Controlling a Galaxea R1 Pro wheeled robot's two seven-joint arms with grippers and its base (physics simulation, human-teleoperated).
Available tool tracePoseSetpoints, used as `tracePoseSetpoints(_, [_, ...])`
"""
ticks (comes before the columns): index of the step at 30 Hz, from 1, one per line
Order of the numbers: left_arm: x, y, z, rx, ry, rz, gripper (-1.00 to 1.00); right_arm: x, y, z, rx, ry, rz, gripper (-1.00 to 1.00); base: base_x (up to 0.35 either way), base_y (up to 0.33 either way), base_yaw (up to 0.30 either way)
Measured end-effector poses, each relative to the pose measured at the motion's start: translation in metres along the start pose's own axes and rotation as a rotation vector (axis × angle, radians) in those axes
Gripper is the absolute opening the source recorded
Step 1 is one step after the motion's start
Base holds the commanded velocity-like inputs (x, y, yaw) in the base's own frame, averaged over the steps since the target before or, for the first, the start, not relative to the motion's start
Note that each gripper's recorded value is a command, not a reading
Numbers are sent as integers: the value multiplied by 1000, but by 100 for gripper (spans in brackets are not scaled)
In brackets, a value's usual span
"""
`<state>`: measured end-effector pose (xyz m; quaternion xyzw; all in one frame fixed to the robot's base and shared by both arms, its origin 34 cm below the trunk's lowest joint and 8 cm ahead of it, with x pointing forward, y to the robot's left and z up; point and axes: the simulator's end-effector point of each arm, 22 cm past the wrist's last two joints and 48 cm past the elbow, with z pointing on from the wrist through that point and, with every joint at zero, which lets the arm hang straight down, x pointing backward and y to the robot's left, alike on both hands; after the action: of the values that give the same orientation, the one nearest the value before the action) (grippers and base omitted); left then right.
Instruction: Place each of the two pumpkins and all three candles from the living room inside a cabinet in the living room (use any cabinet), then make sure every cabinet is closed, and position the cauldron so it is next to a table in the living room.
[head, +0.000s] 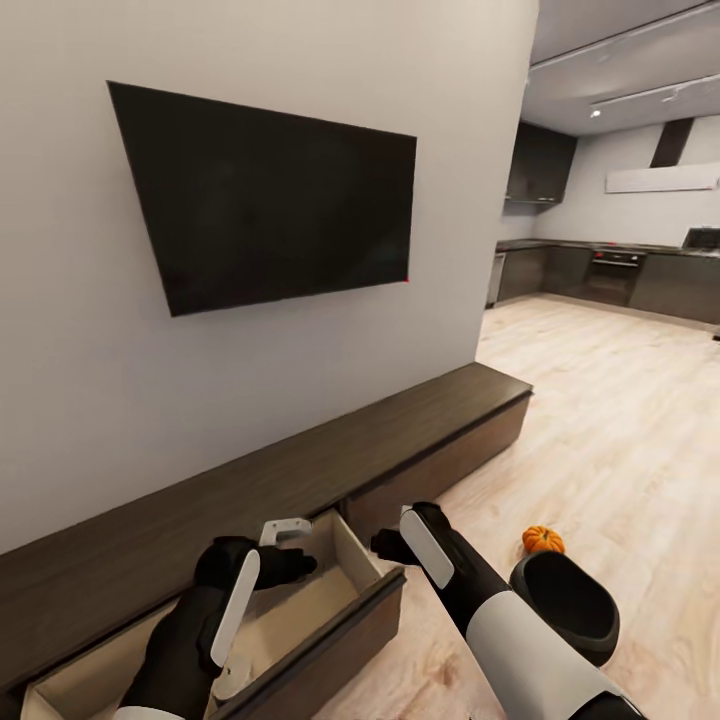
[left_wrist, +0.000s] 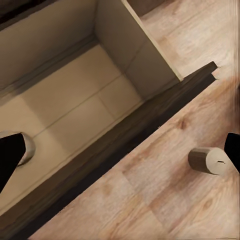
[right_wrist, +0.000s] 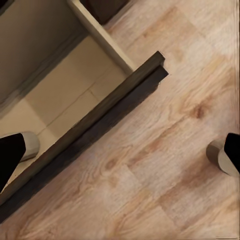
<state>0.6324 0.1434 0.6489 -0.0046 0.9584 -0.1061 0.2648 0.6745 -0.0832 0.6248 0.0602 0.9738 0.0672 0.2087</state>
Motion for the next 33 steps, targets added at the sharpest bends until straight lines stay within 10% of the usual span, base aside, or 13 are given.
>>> tracePoseSetpoints(33, [0, 0, 0, -2, 0, 2, 100, 0, 0, 0, 0, 0, -1, 100, -98, 0, -293])
